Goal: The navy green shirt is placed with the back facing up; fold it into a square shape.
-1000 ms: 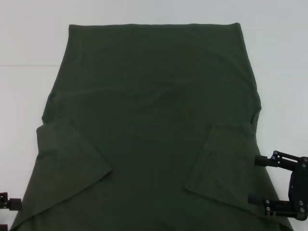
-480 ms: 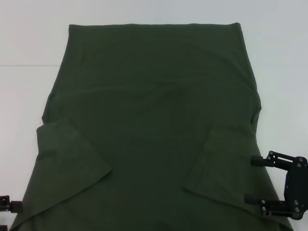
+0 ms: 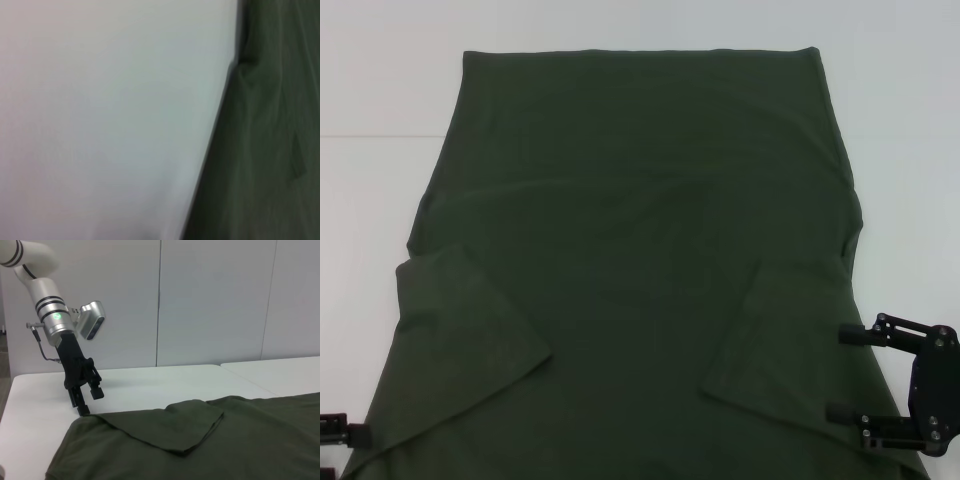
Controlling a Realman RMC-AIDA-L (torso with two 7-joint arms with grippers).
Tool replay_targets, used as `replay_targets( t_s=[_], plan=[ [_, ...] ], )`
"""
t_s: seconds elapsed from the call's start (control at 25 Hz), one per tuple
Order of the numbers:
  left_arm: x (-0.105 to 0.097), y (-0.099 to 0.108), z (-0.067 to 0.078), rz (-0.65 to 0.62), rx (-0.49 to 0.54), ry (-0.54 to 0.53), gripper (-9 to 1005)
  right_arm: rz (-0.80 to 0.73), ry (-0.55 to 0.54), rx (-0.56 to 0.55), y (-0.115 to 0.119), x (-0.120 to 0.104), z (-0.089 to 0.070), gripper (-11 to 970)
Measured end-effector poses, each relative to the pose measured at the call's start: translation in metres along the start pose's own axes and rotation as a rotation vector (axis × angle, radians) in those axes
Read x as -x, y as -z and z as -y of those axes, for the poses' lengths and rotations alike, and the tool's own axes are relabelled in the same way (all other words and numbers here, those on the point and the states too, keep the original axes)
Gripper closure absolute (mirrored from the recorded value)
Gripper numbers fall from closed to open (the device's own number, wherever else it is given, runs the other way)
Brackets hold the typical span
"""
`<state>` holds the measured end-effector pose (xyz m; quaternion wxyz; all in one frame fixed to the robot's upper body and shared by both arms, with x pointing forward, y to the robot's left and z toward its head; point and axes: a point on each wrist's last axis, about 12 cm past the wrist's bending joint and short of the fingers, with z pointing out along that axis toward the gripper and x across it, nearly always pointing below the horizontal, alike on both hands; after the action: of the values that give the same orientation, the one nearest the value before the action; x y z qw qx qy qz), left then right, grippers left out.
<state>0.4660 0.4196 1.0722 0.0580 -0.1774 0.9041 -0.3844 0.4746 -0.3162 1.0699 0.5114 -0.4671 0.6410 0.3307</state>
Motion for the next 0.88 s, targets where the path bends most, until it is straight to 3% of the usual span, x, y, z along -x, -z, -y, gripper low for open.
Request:
replay_targets(
  t_s=[0.88],
  plan=[
    [0.0002,-0.0061,0.0026,-0.013,-0.018,-0.014,154,0.003,0.003,0.004,-0.0016,0.0011,0.0012,115]
  ],
)
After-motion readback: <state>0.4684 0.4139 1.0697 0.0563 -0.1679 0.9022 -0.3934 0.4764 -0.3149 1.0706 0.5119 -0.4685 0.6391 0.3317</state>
